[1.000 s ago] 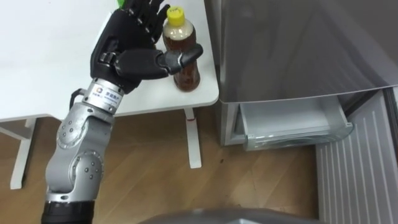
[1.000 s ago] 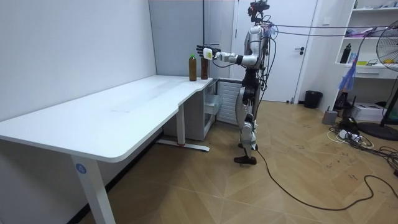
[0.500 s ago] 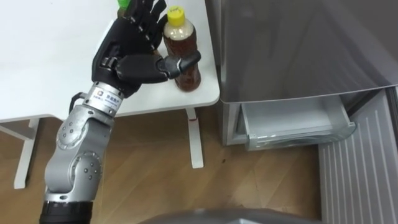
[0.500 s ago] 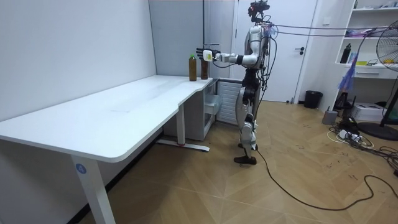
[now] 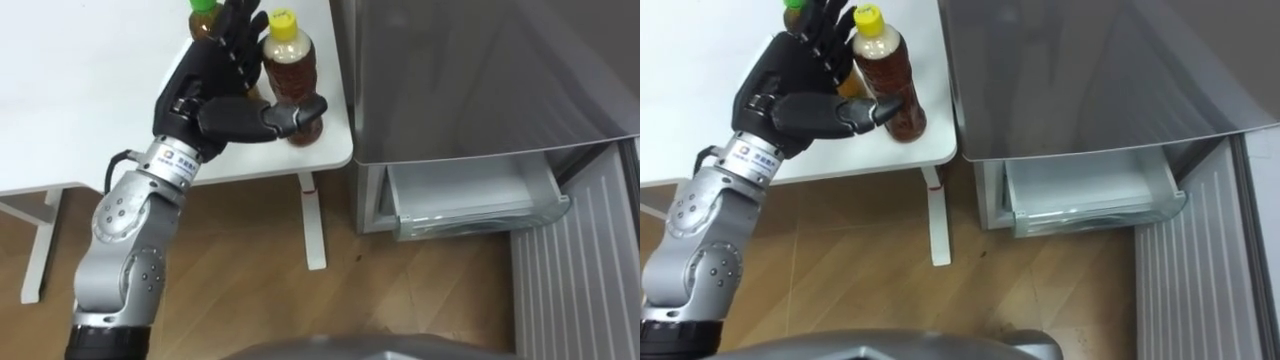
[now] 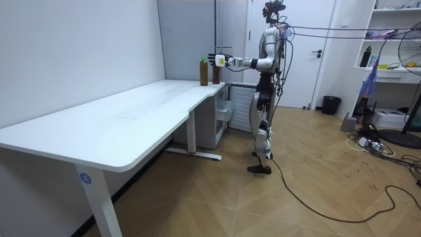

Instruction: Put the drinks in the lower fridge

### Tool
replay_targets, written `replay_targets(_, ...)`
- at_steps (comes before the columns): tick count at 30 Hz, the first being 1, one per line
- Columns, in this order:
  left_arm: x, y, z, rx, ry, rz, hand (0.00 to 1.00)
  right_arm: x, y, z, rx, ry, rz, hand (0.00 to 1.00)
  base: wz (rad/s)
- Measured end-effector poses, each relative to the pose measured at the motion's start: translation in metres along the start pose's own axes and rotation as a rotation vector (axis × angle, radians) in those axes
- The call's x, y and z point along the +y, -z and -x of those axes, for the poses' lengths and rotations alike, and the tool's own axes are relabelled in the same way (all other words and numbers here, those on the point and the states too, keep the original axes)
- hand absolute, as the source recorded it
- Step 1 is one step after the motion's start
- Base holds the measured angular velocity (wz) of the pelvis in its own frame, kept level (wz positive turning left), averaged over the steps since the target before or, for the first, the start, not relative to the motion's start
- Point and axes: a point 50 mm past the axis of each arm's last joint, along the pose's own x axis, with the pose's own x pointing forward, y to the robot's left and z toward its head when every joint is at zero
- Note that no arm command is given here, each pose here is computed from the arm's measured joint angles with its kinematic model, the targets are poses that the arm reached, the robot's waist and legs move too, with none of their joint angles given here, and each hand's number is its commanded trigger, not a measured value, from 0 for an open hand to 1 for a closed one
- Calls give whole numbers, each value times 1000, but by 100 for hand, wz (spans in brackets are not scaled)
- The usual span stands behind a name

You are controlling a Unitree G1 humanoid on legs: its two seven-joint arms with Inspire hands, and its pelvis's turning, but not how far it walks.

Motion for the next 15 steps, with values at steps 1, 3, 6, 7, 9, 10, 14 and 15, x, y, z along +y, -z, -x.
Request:
replay_targets(1, 0, 0, 0, 3, -2, -9, 0, 0, 0, 0, 0, -1, 9, 0, 0)
replay_targets(3, 0, 0, 0, 2, -4, -9, 0, 0, 0, 0, 0, -5, 20, 0, 0)
replay_targets(6, 1, 0, 0, 13, -8, -60, 0, 0, -2, 0, -6, -4, 25, 0, 0)
replay_targets(7, 0, 1, 0, 21, -9, -80, 0, 0, -2, 0, -7, -4, 25, 0, 0)
replay_targets(9, -1, 2, -1, 28, -2, -90, 0, -1, -3, 0, -10, -2, 25, 0, 0)
replay_targets(10, -3, 3, -1, 33, 4, -97, 0, -1, -4, 0, -13, -1, 25, 0, 0)
replay_targets(14, -6, 4, -2, 42, 17, -105, 0, -1, -6, 0, -29, 1, 25, 0, 0)
replay_targets(15, -7, 4, -2, 42, 18, -105, 0, -1, -6, 0, -30, 1, 25, 0, 0)
